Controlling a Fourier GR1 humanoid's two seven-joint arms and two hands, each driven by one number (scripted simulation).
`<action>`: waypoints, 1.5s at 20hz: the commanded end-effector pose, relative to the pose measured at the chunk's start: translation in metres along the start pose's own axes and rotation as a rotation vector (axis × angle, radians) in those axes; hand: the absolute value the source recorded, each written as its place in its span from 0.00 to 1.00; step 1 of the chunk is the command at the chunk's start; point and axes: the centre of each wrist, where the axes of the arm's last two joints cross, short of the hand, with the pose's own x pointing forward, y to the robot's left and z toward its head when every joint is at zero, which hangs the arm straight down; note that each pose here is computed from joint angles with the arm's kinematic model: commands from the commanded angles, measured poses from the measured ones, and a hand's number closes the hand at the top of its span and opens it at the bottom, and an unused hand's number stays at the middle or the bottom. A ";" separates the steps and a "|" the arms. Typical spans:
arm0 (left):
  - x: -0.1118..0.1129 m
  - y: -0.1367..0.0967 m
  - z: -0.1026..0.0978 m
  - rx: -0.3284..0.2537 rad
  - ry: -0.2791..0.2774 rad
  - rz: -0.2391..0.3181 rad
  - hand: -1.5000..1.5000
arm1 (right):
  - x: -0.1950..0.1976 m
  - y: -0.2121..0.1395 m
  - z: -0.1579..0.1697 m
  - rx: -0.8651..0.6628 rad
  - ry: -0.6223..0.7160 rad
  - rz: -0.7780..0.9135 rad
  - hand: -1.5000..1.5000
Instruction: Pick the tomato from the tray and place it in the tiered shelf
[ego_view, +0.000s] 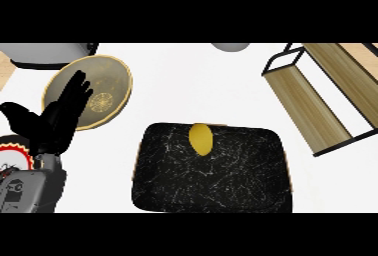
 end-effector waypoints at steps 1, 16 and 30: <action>0.000 -0.012 -0.002 -0.003 -0.014 -0.005 0.50 | -0.025 -0.016 -0.009 -0.021 -0.022 -0.005 1.00; 0.001 0.016 0.006 -0.001 -0.001 -0.006 0.50 | -0.066 -0.034 -0.051 -0.305 -0.003 -0.142 0.00; -0.004 0.022 -0.002 0.041 -0.006 0.000 0.50 | -0.135 -0.190 -0.017 -0.044 0.065 -0.300 0.00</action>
